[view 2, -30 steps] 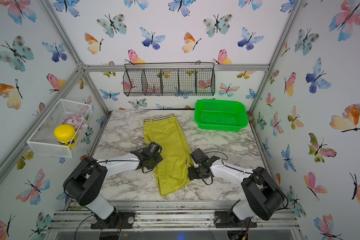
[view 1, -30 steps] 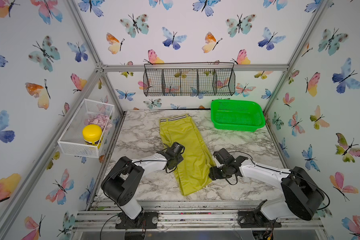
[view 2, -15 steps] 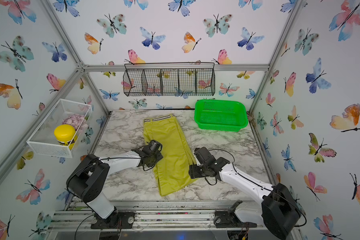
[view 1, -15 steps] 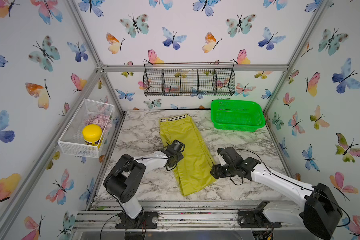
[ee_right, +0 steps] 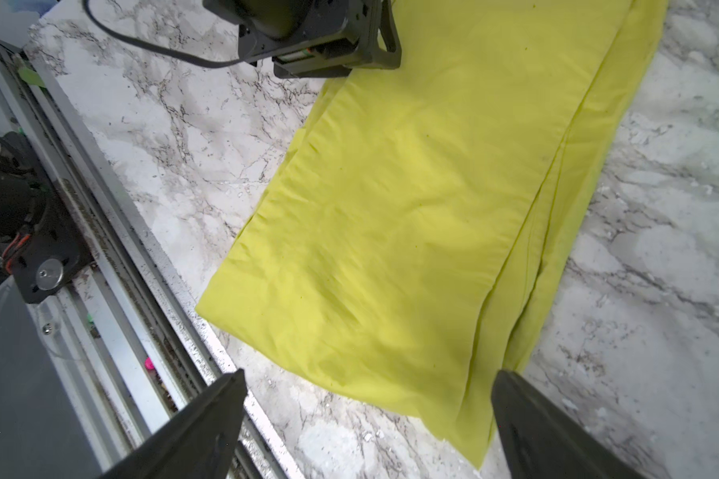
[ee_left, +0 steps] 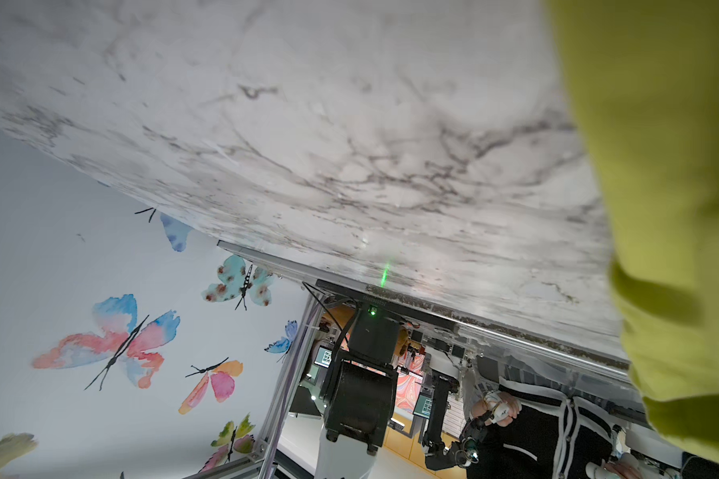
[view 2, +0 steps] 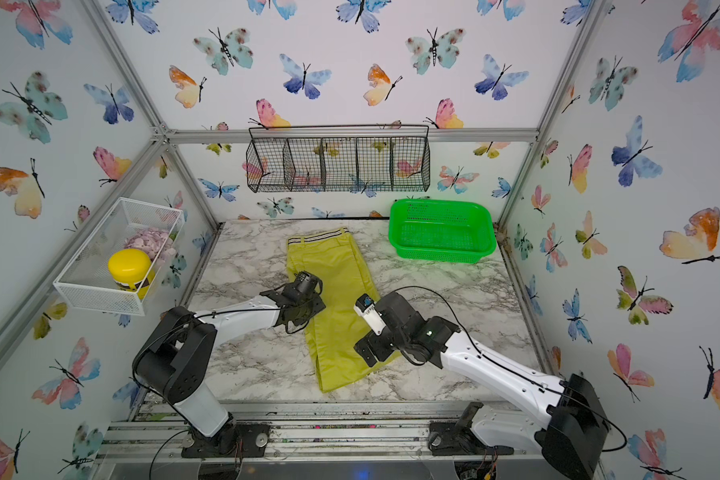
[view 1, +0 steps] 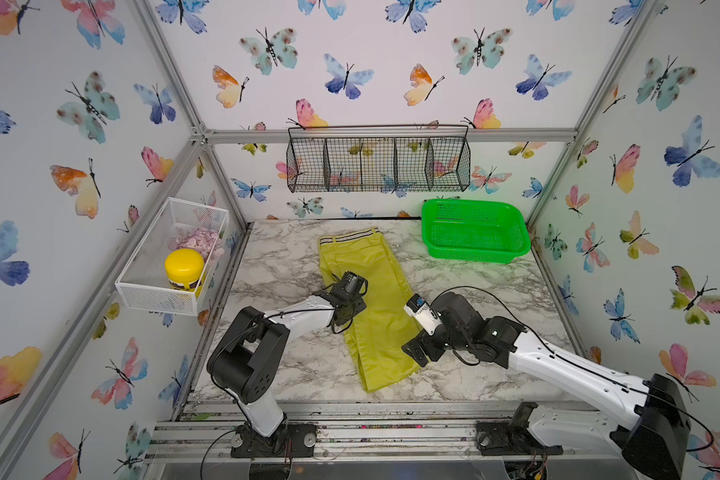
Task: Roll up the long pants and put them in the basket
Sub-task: Adjust the long pant at the center of the board.
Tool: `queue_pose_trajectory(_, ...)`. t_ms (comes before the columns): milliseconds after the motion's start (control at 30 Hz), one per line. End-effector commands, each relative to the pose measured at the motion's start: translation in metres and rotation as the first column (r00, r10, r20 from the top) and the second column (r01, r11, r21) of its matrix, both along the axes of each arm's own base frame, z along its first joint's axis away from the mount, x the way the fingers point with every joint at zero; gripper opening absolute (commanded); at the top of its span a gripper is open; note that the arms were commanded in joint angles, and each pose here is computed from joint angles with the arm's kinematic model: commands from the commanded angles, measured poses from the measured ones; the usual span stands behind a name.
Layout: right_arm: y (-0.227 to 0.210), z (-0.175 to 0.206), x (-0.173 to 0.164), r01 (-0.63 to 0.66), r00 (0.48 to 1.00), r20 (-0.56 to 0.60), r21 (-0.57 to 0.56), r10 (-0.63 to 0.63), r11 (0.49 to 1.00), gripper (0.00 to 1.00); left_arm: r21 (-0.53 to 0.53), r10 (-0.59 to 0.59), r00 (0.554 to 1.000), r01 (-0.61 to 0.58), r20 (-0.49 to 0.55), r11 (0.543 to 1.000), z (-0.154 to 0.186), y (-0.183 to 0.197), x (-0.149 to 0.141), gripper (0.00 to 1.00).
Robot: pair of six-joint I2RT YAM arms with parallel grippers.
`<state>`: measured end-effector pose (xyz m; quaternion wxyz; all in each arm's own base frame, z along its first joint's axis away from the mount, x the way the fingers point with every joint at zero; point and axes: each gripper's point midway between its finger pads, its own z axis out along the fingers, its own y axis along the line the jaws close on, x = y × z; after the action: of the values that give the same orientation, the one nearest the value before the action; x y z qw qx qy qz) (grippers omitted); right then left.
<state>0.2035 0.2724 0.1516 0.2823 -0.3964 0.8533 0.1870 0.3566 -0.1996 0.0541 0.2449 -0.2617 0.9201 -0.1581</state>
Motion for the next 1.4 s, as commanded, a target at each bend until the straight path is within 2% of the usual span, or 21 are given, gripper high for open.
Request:
queue_pose_trajectory(0,0.018,0.014,0.012,-0.059,0.996,0.064,0.000,0.059,0.998,0.99,0.019,-0.023,1.000,0.023,-0.016,1.000,0.003,0.006,-0.006,0.51)
queue_pose_trajectory(133,0.037,0.047,0.021,-0.135,0.974,0.198,0.098,0.113,0.986,0.99,0.019,-0.024,1.000,0.024,-0.018,1.000,0.005,0.008,-0.006,0.51)
queue_pose_trajectory(200,0.039,0.050,0.026,-0.138,0.968,0.223,0.094,0.114,0.986,0.99,0.019,-0.026,1.000,0.027,-0.016,0.999,0.006,0.008,-0.005,0.51)
queue_pose_trajectory(333,0.037,0.029,0.027,-0.074,0.992,0.110,0.041,0.069,0.996,1.00,0.019,-0.028,0.999,0.028,-0.017,0.999,0.008,0.007,-0.001,0.51)
queue_pose_trajectory(400,0.040,0.019,0.014,-0.077,0.997,0.027,0.085,0.075,0.993,0.90,0.018,-0.034,0.999,0.034,-0.016,0.999,0.010,0.006,0.001,0.51)
queue_pose_trajectory(467,0.037,0.006,0.000,-0.044,0.997,-0.065,0.123,0.052,0.991,0.89,0.019,-0.038,0.999,0.038,-0.011,0.999,0.013,0.005,0.003,0.50)
queue_pose_trajectory(600,0.014,-0.026,-0.032,0.069,0.961,-0.273,0.109,-0.037,0.992,0.94,0.018,-0.055,0.999,0.055,0.001,0.998,0.018,0.002,0.010,0.51)
queue_pose_trajectory(700,-0.005,-0.043,-0.048,0.137,0.925,-0.364,0.053,-0.108,0.989,0.95,0.015,-0.072,0.997,0.072,-0.002,0.997,0.016,-0.003,0.017,0.51)
queue_pose_trajectory(833,-0.020,-0.063,-0.057,0.160,0.902,-0.402,-0.031,-0.159,0.987,0.96,0.008,-0.113,0.994,0.113,-0.006,0.994,0.007,-0.015,0.030,0.51)
queue_pose_trajectory(900,-0.023,-0.070,-0.060,0.153,0.897,-0.412,-0.055,-0.162,0.987,0.93,0.012,-0.126,0.992,0.126,-0.029,0.992,-0.002,-0.018,0.036,0.50)
queue_pose_trajectory(1133,-0.022,-0.058,-0.053,0.156,0.917,-0.366,-0.034,-0.158,0.987,0.93,0.087,-0.102,0.988,0.113,-0.115,0.990,-0.034,-0.013,0.043,0.48)
queue_pose_trajectory(1167,-0.022,-0.056,-0.051,0.159,0.921,-0.357,-0.031,-0.159,0.987,0.89,0.095,-0.100,0.987,0.112,-0.123,0.989,-0.039,-0.013,0.044,0.48)
queue_pose_trajectory(1200,-0.021,-0.054,-0.047,0.159,0.927,-0.340,-0.026,-0.158,0.987,0.75,0.102,-0.099,0.986,0.113,-0.132,0.988,-0.043,-0.014,0.046,0.48)
queue_pose_trajectory(1267,-0.020,-0.052,-0.036,0.177,0.943,-0.284,-0.019,-0.175,0.984,0.35,0.112,-0.099,0.983,0.117,-0.156,0.987,-0.054,-0.015,0.047,0.47)
queue_pose_trajectory(1300,-0.016,-0.049,-0.027,0.179,0.955,-0.241,-0.005,-0.175,0.984,0.24,0.113,-0.101,0.982,0.120,-0.162,0.986,-0.056,-0.016,0.048,0.47)
queue_pose_trajectory(1367,-0.010,-0.049,-0.010,0.197,0.965,-0.179,0.005,-0.193,0.980,0.14,0.113,-0.103,0.981,0.123,-0.166,0.986,-0.059,-0.017,0.049,0.47)
